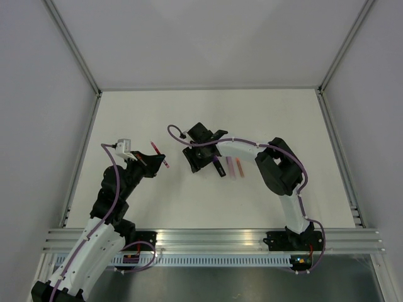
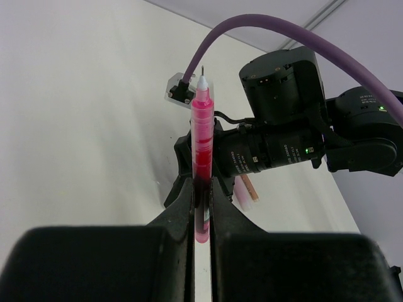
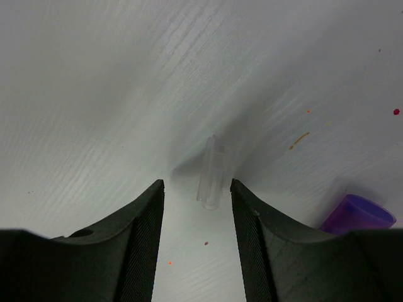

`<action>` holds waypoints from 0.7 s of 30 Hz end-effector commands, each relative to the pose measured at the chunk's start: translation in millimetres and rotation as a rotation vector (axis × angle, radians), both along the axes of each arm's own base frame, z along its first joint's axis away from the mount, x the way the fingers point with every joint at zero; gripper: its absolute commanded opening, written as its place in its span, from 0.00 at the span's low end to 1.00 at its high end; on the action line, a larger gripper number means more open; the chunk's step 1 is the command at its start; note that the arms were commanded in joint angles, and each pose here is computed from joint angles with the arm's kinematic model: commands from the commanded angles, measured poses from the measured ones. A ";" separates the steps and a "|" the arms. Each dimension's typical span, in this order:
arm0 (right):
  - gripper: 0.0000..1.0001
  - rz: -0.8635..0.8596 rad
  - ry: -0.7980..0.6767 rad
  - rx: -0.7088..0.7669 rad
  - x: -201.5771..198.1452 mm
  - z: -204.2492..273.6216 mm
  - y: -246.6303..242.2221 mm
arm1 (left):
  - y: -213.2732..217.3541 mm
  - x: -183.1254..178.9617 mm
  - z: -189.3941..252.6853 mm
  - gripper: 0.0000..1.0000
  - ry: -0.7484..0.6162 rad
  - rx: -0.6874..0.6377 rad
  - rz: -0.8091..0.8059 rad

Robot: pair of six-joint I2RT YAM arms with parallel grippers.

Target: Insert the pens into the pen caps

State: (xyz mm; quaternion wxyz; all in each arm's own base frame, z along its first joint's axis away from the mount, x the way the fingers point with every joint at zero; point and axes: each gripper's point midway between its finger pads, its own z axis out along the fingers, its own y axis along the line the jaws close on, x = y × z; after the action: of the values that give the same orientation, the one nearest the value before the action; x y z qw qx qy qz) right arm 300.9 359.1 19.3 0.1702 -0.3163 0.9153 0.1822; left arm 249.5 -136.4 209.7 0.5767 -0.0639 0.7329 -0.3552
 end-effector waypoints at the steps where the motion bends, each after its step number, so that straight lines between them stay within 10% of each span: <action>1: 0.53 0.074 -0.066 -0.054 12.6 -3.2 -1.2 | 1.2 3.4 7.9 0.02 -0.030 -0.022 0.016; 21: 0.55 0.205 0.010 0.119 -22.8 -0.9 32.6 | 0.7 3.0 7.3 0.02 -0.028 -0.024 0.013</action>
State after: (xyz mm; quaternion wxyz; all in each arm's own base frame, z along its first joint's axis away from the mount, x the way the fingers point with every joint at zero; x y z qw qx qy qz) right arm 293.3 389.7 20.7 0.1750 -0.3878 0.8718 0.2428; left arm 249.6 -136.4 209.6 0.5766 -0.0639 0.7331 -0.3552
